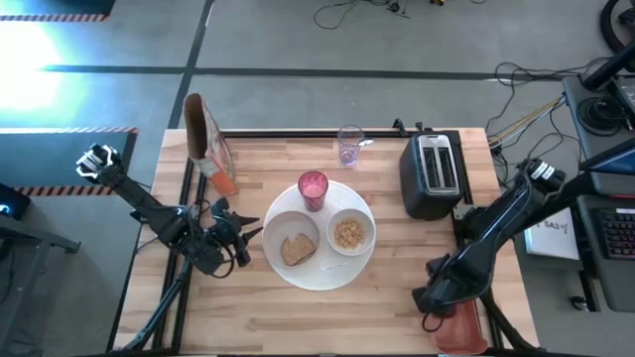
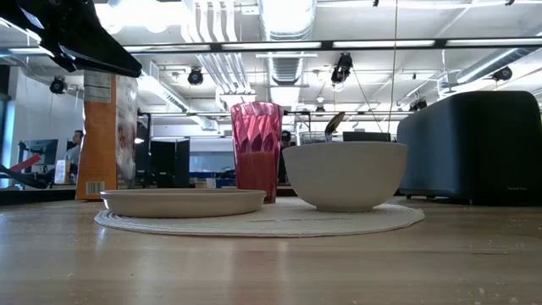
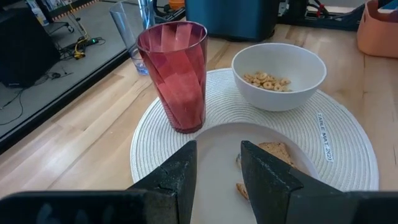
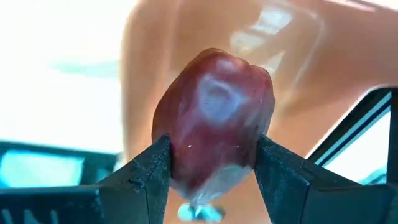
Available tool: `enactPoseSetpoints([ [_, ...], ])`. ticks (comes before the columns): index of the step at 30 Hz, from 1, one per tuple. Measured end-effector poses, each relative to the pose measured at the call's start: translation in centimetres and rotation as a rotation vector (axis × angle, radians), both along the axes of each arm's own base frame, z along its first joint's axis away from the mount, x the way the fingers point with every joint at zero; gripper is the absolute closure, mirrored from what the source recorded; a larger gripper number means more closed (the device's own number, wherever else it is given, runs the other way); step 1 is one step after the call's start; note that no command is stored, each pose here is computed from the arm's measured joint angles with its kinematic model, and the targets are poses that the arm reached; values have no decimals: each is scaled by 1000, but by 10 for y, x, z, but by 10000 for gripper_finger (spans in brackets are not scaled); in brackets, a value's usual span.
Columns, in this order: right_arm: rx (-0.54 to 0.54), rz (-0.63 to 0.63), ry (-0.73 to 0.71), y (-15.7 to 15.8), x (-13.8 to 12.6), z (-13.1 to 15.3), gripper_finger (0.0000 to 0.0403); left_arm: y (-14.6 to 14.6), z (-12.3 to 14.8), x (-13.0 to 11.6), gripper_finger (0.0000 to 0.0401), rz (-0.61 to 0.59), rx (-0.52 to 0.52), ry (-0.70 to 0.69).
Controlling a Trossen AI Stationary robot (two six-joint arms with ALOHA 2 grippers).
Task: Arrange a breakfast setting
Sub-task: Put the red apple on the white placemat to the right side of the pink cup
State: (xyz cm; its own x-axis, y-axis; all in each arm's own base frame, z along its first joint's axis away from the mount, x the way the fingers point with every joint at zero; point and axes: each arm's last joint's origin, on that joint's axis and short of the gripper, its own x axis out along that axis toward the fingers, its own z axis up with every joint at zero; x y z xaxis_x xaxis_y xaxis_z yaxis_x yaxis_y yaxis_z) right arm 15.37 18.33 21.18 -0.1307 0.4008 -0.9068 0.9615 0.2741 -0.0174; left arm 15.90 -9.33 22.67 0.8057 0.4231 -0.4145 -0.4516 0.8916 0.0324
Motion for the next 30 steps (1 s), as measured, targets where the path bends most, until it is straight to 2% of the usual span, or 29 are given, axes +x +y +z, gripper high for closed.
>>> enactPoseSetpoints([
  [11, 143, 54, -146, -6, -6, 44, 222, -2, 3, 2, 293, 5, -36, -39],
  [14, 125, 28, -238, -12, -8, 55, 222, -2, 3, 3, 293, -2, -50, -46],
  [16, 57, 1, -351, -17, -8, 60, 223, -3, 3, 3, 293, -8, -56, -43],
  [19, -102, -23, -539, -26, -5, 64, 223, -3, 3, 4, 293, -7, -57, -44],
  [24, -470, 15, -759, -45, 7, 63, 223, -4, 2, 5, 293, -8, -59, -46],
  [30, -888, 71, -849, -70, 32, 60, 223, -5, 4, 5, 293, -8, -66, -55],
])
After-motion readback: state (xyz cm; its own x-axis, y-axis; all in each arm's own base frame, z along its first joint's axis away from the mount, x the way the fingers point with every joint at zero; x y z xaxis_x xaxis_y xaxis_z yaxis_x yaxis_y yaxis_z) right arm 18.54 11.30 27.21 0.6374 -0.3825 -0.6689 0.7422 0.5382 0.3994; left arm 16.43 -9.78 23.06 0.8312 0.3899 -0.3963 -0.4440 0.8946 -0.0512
